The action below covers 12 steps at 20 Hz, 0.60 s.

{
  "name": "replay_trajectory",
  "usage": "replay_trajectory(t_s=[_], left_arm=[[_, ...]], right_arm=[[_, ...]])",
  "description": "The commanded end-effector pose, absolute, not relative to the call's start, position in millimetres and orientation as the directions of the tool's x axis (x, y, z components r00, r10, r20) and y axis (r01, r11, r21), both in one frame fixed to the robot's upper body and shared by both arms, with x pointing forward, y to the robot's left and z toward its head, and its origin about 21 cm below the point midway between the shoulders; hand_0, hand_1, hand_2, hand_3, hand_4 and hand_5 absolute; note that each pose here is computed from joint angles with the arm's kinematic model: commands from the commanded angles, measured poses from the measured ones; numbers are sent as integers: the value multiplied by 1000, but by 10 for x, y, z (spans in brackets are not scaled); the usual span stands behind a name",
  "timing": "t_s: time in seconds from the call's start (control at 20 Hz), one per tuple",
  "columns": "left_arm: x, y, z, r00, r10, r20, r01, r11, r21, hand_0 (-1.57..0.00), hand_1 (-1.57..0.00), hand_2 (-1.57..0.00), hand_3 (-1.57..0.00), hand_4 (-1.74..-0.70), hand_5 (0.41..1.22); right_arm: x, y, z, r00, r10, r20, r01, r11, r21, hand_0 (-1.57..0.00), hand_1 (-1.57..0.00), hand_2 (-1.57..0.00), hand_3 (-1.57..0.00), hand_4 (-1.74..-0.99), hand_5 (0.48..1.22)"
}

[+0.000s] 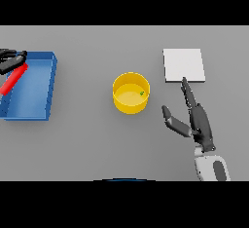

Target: Pick up the red beaker and tilt it to pour out 1 green nut into yellow bowl. Pick up the yellow bowl and place it on the metallic measuring scale.

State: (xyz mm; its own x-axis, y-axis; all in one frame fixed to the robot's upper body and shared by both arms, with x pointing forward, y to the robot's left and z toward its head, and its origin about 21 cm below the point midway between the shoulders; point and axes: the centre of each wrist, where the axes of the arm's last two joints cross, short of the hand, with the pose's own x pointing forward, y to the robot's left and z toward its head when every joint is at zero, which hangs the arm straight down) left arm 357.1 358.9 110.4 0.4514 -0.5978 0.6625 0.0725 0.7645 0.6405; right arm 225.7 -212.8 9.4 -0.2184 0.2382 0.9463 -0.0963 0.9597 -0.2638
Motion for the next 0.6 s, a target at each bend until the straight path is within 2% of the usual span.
replay_trajectory(t_s=[0.0, 0.15, 0.25, 0.3, 0.35, 0.45, 0.55], left_arm=[[3595, 3561, 1086, 466, -616, 635, 91, 747, 658, -307, -281, -267, -276, -843, 632], [3629, 3562, 1030, 480, -650, 590, 95, 706, 701, -157, -143, -136, -141, -801, 627], [3623, 3581, 1041, 448, -655, 608, 77, 706, 704, -100, -91, -87, -90, -783, 631], [3628, 3553, 1088, 428, -654, 623, 66, 710, 701, -80, -73, -69, -72, -776, 631], [3624, 3530, 1061, 412, -649, 640, 59, 719, 692, -64, -58, -55, -57, -778, 633], [3605, 3489, 1028, 372, -630, 682, 42, 746, 665, -40, -37, -35, -36, -784, 644], [3576, 3477, 1025, 359, -613, 704, 26, 760, 649, -25, -23, -22, -23, -793, 657]], right_arm=[[2247, -2133, 95, -223, 242, 944, -99, 958, -269, 1, 1, 1, 1, -1155, 670], [2262, -2143, 100, -208, 276, 938, -82, 951, -298, 1, 1, 1, 1, -1158, 665], [2261, -2176, 129, -211, 287, 935, -72, 949, -307, 1, 1, 1, 1, -1154, 657], [2258, -2128, 148, -196, 293, 936, -79, 946, -313, 1, 1, 1, 1, -1144, 644], [2274, -2120, 156, -170, 341, 925, -65, 932, -356, 1, 1, 1, 1, -1131, 631], [2352, -2104, 230, -217, 379, 900, -130, 902, -412, 1, 1, 1, 1, -1087, 649], [2456, -2135, 289, -252, 452, 855, -212, 837, -505, 1, 1, 1, 1, -1088, 665]])
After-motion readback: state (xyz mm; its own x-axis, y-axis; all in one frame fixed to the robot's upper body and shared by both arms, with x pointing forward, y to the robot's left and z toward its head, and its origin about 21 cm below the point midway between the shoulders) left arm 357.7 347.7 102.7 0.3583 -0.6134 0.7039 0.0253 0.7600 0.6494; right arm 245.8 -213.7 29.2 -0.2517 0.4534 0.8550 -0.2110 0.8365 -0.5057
